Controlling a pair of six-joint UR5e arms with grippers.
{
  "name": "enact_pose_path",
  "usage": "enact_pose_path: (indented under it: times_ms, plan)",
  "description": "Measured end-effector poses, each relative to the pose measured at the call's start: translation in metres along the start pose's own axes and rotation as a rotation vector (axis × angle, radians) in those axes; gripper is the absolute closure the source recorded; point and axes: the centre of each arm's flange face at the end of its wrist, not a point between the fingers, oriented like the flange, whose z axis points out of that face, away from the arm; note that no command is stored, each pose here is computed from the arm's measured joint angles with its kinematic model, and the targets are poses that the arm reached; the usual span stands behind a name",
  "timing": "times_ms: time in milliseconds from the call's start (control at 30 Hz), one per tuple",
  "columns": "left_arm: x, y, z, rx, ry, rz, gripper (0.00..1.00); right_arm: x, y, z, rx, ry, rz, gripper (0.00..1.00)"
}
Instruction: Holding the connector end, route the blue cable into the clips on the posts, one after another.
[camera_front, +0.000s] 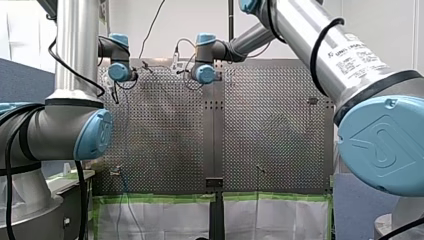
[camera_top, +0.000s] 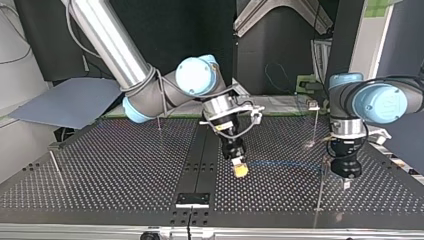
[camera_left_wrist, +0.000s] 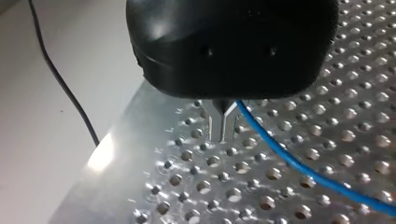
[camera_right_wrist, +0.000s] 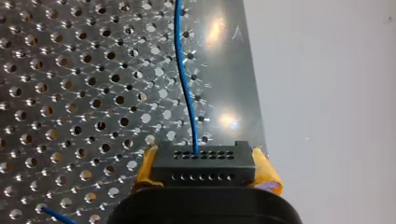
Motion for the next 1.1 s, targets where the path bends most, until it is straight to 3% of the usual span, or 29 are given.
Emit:
enact_pose_path:
  times_ms: [367, 533, 567, 600, 633, 667, 700, 733, 767, 800, 1100]
  plan:
    - [0.001, 0.001, 0.002, 0.002, -0.003, 0.003, 1.0, 0.005, 0.005, 0.008, -0.002, 0.013, 0.006, 1.0]
    - [0.001, -0.003, 0.001, 0.028, 0.003, -0.001, 1.0, 0.004, 0.007, 0.007, -0.006, 0.005, 0.004, 1.0]
    - [-0.001, -0.004, 0.001, 0.033, 0.003, 0.001, 0.93, 0.004, 0.007, 0.007, -0.006, 0.004, 0.004, 1.0]
    - [-0.003, -0.005, 0.0, 0.04, -0.001, 0.004, 0.75, 0.004, 0.008, 0.007, -0.006, 0.003, 0.004, 1.0]
    - [-0.004, -0.006, 0.0, 0.046, -0.003, 0.007, 0.75, 0.004, 0.009, 0.008, -0.007, 0.002, 0.003, 1.0]
    - [-0.006, -0.007, -0.001, 0.051, -0.005, 0.01, 0.49, 0.004, 0.009, 0.008, -0.008, 0.001, 0.003, 1.0]
    - [-0.008, -0.008, -0.001, 0.055, -0.007, 0.013, 0.3, 0.004, 0.01, 0.008, -0.008, 0.001, 0.003, 1.0]
    - [-0.008, -0.008, -0.002, 0.055, -0.007, 0.016, 0.3, 0.004, 0.011, 0.008, -0.009, 0.0, 0.003, 1.0]
    - [-0.009, -0.008, -0.002, 0.052, -0.006, 0.018, 0.11, 0.004, 0.011, 0.008, -0.01, 0.0, 0.002, 1.0]
    - [-0.01, -0.007, -0.003, 0.044, -0.004, 0.021, 0.0, 0.004, 0.012, 0.008, -0.01, 0.0, 0.002, 1.0]
    - [-0.01, 0.001, -0.013, -0.059, 0.04, 0.031, 0.0, 0.003, 0.016, 0.008, -0.015, -0.005, 0.0, 1.0]
